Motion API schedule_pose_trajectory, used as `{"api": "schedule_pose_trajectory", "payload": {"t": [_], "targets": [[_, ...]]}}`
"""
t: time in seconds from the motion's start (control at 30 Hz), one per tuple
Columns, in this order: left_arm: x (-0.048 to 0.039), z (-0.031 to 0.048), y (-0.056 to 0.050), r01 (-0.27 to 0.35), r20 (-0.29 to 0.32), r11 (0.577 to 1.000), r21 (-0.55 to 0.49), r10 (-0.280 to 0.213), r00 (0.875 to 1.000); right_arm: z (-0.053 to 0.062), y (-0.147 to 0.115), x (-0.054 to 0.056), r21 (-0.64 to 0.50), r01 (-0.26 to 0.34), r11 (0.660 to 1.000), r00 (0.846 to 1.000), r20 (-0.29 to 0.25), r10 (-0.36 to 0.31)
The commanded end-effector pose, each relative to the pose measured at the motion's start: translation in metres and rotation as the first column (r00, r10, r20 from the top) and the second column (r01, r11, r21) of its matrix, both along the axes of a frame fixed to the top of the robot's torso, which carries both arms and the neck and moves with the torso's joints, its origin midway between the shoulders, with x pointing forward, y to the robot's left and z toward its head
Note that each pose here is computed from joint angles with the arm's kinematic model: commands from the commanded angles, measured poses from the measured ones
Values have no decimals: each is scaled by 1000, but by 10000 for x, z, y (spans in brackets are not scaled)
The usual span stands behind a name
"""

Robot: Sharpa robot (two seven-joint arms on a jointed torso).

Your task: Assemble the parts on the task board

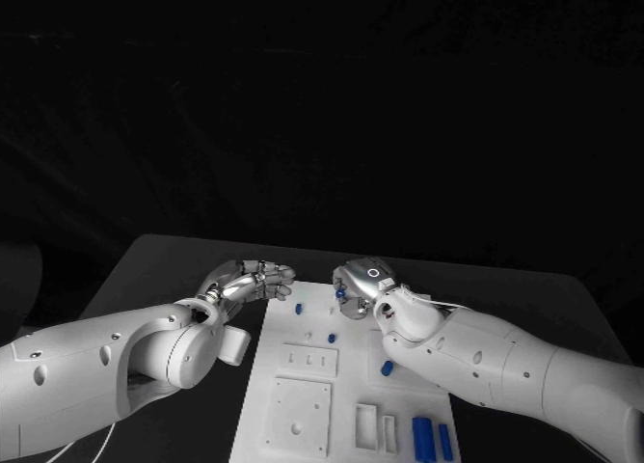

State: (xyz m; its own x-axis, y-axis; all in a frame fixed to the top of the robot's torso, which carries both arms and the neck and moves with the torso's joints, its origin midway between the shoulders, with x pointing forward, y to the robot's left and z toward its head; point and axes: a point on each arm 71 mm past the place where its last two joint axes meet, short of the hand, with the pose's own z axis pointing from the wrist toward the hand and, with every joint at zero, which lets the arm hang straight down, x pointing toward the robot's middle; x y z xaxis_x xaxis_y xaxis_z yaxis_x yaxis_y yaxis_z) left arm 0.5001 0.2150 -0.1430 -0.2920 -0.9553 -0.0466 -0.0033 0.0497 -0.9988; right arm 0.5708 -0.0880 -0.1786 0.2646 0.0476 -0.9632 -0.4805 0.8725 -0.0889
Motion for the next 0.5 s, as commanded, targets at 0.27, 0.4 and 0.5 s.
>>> {"api": "schedule_pose_trajectory", "payload": {"t": [0.27, 0.4, 0.5], "targets": [[4, 36, -53, 19, 14, 1000, -2, -19, 1000, 3, 53, 13, -22, -3, 1000, 1000, 8, 3], [6, 48, -54, 19, 17, 1000, -2, -19, 1000, 0, 68, 16, -27, -4, 1000, 1000, 4, 4], [8, 62, -59, 20, 20, 1000, -1, -20, 1000, -3, 69, 24, -29, -2, 1000, 1000, 3, 2]]}}
